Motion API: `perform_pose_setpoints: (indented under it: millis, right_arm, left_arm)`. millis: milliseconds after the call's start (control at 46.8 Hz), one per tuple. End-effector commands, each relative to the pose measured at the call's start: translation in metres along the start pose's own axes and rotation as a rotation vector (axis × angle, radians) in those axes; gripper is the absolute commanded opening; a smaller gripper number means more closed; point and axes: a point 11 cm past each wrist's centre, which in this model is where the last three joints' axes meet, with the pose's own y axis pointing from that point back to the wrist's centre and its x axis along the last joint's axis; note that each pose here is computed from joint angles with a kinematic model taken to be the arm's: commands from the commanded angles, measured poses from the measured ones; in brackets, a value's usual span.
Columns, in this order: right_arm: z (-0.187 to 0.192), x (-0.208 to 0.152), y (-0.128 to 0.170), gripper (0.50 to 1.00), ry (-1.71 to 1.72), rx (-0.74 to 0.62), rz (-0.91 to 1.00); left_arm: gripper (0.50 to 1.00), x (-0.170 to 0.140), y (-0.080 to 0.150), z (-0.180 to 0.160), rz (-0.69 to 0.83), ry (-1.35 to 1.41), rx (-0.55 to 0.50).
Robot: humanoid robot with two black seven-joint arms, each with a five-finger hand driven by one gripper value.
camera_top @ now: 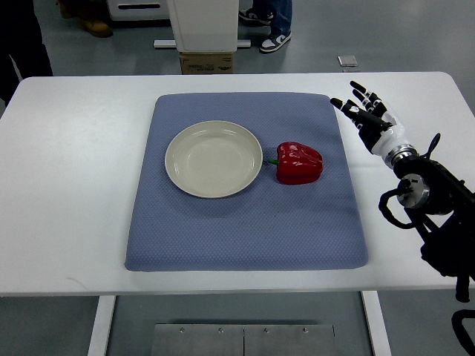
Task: Place red pepper on plate with right hand
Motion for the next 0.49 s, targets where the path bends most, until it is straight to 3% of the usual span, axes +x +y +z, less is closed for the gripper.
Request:
perform_pose_setpoints:
  millis: [0,470]
  right_arm:
    - [0.0,-0.0001,0.0,1.0,0.0,0.0,-0.001]
    - [-0.0025,-0.0044,-0.0013,1.0,-0.002,0.005,-0.021]
  left_arm:
    - [1.0,0.0,0.0001,-0.0012,0.0,0.0,0.002]
    - [1.0,-0.0004,0.0,-0.0006,-0.002,-0.003,0.001]
